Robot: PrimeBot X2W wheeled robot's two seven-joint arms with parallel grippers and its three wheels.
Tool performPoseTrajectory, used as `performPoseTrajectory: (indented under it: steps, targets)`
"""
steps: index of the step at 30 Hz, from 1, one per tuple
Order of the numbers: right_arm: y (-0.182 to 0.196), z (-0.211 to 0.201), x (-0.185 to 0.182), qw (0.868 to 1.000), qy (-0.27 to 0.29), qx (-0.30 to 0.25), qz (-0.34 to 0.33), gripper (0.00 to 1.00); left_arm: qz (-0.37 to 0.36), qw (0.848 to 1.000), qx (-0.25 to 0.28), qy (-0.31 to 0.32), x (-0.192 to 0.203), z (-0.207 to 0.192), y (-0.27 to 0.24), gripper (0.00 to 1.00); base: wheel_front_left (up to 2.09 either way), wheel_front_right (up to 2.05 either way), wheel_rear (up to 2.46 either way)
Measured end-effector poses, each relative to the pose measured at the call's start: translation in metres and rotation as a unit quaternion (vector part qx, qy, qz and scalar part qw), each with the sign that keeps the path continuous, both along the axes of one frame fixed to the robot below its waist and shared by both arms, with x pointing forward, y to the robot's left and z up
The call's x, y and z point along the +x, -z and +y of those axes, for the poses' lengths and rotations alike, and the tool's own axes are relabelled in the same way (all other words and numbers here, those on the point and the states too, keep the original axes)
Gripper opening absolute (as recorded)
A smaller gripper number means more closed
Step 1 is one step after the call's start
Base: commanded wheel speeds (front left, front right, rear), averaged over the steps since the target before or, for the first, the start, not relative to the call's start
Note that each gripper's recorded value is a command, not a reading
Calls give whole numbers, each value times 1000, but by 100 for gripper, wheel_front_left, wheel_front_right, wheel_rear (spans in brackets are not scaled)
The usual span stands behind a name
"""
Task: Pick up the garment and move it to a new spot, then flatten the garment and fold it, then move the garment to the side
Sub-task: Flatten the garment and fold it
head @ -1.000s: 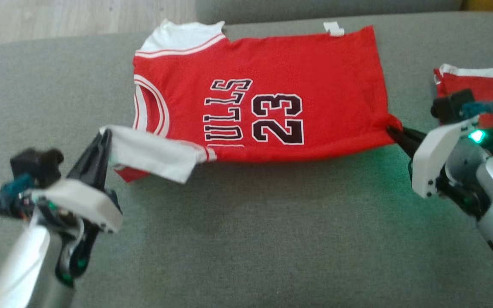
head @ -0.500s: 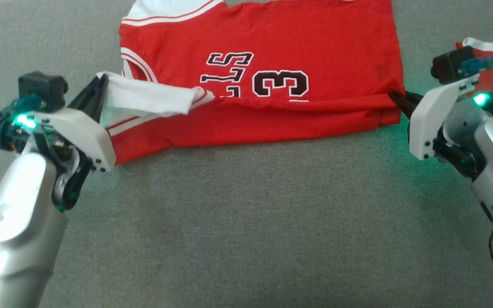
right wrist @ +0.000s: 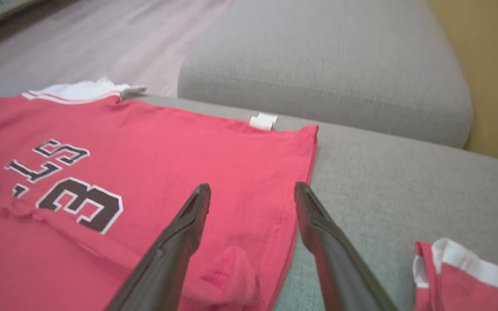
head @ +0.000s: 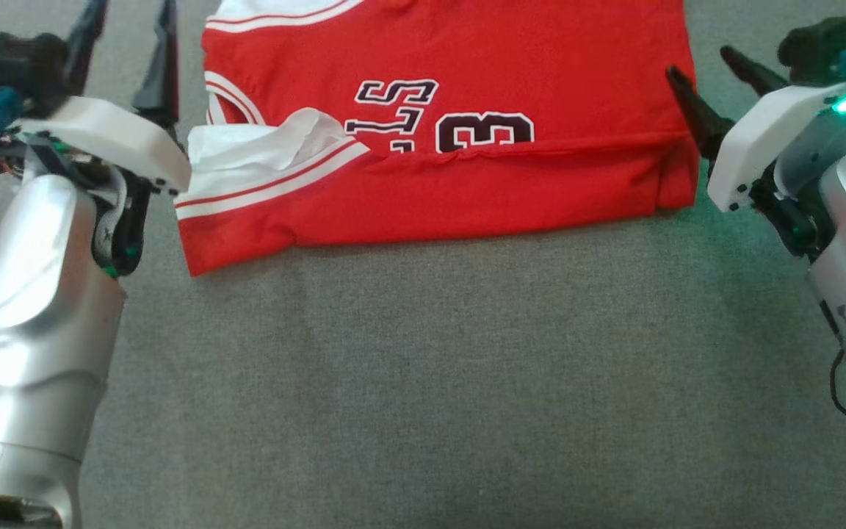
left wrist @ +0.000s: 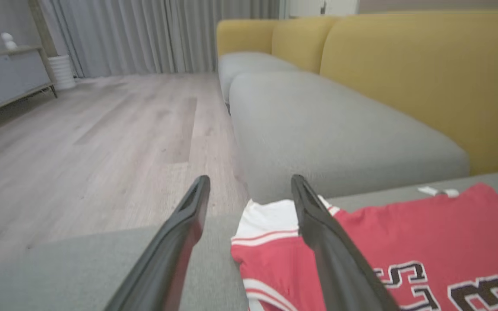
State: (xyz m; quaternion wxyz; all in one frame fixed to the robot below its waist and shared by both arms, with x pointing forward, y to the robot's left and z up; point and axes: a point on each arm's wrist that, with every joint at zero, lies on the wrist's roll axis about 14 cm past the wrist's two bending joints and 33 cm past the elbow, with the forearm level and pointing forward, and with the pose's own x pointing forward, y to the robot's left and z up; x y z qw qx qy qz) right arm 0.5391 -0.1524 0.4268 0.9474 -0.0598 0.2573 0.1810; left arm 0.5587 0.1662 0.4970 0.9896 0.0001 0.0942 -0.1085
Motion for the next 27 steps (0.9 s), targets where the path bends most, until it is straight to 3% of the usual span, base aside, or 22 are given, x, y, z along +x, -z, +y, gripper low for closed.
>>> performPoseTrajectory:
  steps: [6,11,20,27]
  targets:
    - [-44,3,8,993,9,37,-109,100,-96,993,-63,-27,-4,5,-45,100,0,0,0]
    - [-82,4,-3,974,28,82,-208,100,-148,983,-96,-38,-31,7,-69,100,0,0,0]
    - [-88,15,-52,960,57,126,-242,100,-155,979,-124,-56,-91,2,-60,100,0,0,0]
    - [-67,17,-95,959,89,135,-231,100,-114,980,-143,-73,-135,-6,-25,100,0,0,0]
